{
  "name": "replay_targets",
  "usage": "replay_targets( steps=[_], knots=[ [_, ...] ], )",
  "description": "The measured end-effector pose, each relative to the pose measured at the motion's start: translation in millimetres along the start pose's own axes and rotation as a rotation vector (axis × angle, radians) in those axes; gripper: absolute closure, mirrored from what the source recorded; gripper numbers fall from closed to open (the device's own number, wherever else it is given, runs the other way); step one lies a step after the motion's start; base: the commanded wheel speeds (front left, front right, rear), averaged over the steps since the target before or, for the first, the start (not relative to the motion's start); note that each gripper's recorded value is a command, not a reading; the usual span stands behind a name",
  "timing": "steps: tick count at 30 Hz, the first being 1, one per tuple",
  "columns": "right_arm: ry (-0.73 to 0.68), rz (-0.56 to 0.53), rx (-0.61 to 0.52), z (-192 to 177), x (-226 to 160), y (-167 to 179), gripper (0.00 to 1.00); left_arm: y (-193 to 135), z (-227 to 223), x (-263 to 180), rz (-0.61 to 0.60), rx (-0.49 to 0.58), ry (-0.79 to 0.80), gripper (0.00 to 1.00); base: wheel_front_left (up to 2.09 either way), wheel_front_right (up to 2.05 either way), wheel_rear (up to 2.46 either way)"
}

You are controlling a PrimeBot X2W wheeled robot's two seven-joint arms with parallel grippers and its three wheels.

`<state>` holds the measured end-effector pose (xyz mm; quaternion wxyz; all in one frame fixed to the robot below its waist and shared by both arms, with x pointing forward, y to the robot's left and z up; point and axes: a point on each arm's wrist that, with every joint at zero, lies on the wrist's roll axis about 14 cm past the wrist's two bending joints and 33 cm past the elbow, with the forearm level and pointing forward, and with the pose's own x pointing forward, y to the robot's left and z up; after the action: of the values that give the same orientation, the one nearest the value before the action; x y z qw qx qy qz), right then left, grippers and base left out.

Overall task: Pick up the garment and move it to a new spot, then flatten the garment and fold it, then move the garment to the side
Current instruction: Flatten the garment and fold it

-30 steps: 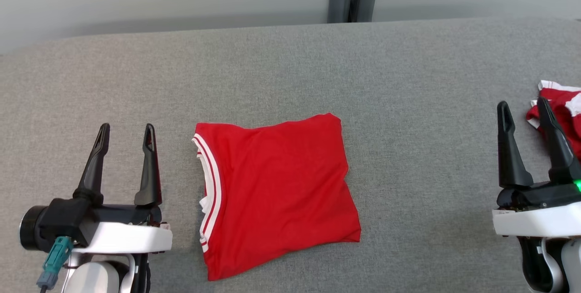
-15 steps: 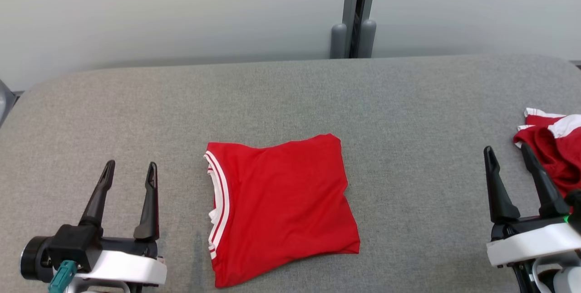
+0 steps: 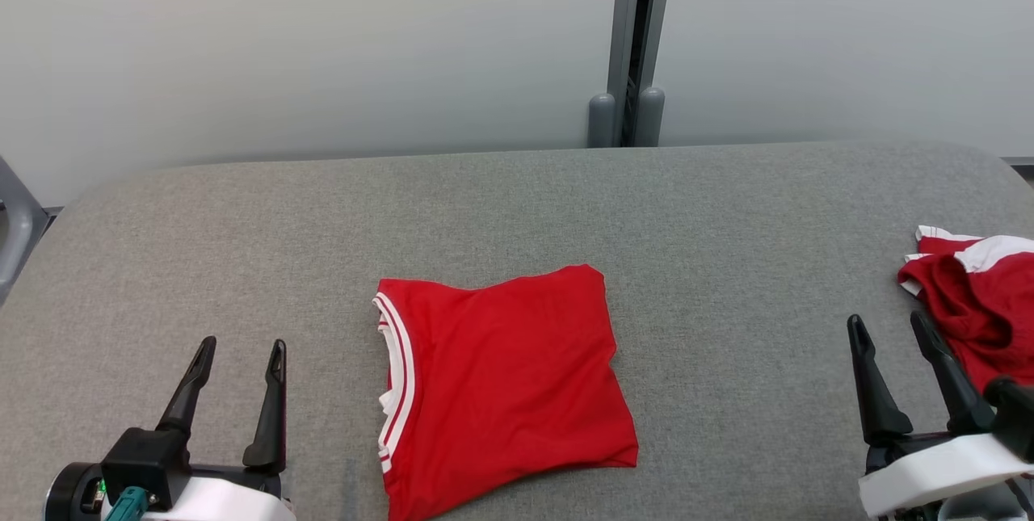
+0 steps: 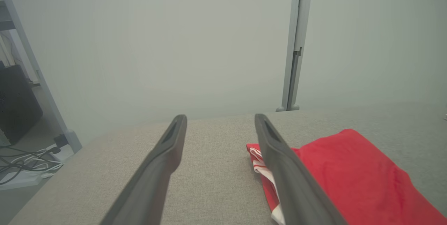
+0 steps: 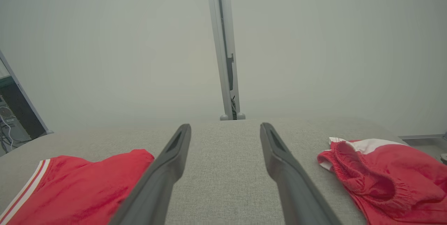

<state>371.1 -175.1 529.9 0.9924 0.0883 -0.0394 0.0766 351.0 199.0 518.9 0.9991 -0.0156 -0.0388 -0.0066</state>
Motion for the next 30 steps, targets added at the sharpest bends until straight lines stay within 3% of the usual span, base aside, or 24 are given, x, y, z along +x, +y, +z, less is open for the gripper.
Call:
replay_targets(
  steps=[30],
  knots=[
    [0.053,-0.019,-0.01,-12,-6,-3,0.0,3,0,-3,0.01,0.001,0.012,0.0,0.0,0.0,0.0]
  ],
)
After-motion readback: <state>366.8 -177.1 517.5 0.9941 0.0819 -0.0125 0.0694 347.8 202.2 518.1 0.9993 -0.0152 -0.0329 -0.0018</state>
